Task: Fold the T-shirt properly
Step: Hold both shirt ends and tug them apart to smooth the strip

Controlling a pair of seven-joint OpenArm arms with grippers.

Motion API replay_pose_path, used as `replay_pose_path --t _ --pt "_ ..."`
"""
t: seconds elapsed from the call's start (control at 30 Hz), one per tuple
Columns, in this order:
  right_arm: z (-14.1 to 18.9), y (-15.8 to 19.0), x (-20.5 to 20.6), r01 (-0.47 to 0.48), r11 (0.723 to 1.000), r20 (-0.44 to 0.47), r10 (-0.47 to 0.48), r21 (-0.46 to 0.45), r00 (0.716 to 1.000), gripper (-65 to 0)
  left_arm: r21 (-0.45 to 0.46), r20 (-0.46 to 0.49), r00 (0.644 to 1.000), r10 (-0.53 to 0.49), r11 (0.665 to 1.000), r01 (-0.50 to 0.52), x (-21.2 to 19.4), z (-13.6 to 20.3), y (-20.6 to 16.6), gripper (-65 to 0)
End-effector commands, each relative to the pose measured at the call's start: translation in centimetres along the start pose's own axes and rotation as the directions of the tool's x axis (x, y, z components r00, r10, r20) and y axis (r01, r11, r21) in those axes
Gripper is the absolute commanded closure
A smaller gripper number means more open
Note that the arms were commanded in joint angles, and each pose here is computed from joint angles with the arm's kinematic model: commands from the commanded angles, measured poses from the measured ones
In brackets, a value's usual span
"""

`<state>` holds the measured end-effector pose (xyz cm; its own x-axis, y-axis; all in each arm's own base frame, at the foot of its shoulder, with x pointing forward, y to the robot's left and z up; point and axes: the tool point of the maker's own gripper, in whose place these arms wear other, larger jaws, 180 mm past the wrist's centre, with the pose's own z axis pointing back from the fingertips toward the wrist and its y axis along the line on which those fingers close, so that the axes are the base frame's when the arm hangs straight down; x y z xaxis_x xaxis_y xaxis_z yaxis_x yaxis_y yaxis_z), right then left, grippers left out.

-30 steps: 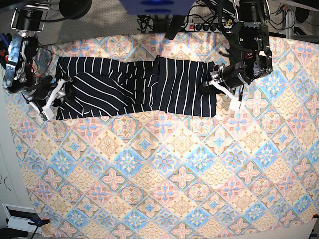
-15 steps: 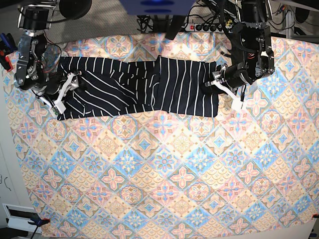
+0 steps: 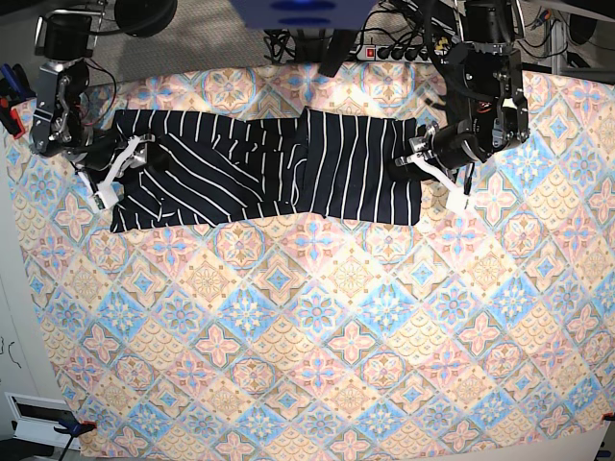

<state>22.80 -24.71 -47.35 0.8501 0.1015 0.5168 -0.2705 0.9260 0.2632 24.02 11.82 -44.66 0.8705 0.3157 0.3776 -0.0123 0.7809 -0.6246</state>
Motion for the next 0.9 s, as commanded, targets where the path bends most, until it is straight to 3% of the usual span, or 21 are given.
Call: replay_pose_path --t 0.0,0.3,0.87 --pt "0.6 -1.7 -0.2 -0.009 0.999 -0.04 0.006 -0.052 0.999 -45.7 -0.021 0.033 0.999 -0.018 1.0 0.018 1.2 0.3 -0.6 0.0" --pt "1.6 -3.4 0.5 -0.021 0.996 -0.04 0.017 -0.086 0.999 -45.7 -0.021 0.033 0.999 -0.018 1.0 0.018 1.2 0.3 -0.6 0.0" --pt "2.3 -2.9 3.3 -0.087 0.992 0.012 0.088 -0.093 0.996 -45.7 -0.022 0.035 0.999 -0.018 1.0 0.019 1.4 0.2 -0.6 0.0"
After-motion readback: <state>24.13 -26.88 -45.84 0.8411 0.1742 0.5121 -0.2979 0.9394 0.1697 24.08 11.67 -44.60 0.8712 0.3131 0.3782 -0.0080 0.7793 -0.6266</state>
